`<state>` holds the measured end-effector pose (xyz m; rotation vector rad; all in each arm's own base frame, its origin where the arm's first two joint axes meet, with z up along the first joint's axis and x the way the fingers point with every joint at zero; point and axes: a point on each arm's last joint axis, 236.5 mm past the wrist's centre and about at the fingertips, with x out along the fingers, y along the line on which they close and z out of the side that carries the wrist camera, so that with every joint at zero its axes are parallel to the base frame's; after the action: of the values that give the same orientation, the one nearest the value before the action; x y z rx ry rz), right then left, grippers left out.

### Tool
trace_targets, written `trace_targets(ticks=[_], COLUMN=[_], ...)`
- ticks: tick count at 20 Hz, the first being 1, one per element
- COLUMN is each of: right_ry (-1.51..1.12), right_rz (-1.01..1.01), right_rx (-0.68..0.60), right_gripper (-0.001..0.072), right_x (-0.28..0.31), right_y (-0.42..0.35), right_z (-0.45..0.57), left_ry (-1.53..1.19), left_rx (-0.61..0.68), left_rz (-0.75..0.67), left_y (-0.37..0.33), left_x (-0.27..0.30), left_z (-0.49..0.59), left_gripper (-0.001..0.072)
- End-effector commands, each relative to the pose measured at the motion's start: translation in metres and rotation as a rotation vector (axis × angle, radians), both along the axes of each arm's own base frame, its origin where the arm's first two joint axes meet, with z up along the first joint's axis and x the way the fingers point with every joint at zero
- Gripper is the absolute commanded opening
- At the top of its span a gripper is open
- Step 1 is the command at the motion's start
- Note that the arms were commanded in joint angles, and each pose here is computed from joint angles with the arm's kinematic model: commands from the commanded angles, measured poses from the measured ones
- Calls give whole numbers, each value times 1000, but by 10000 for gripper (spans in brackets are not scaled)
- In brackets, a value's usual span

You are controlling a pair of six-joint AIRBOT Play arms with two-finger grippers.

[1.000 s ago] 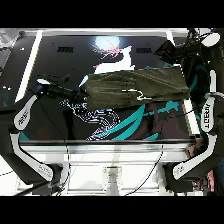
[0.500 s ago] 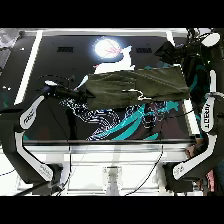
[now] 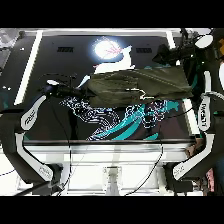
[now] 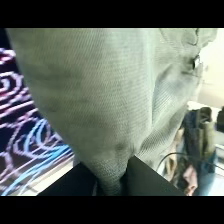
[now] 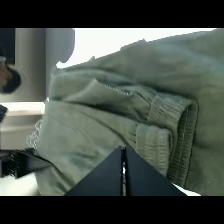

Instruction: Fold the clothes and pants, and hang the long-sleeved shirts on hangers.

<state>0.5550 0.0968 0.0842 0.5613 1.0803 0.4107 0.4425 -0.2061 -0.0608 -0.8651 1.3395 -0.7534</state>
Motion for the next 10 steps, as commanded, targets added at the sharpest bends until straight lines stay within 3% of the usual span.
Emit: trace_targets(ticks=[1,10], right_ry=[107,305], right_rz=[61,258], right_rx=[2,-5], right_gripper=[20,20], right_x=[-10,-47], right_y=[23,132], right_z=[-43,-151], left_ry=[-9,-52], left_rx=[85,347], left_rz=[-8,20], left_y=[23,127], left_x=[-3,-21], left_z=[-1,37], left_gripper=[48,48])
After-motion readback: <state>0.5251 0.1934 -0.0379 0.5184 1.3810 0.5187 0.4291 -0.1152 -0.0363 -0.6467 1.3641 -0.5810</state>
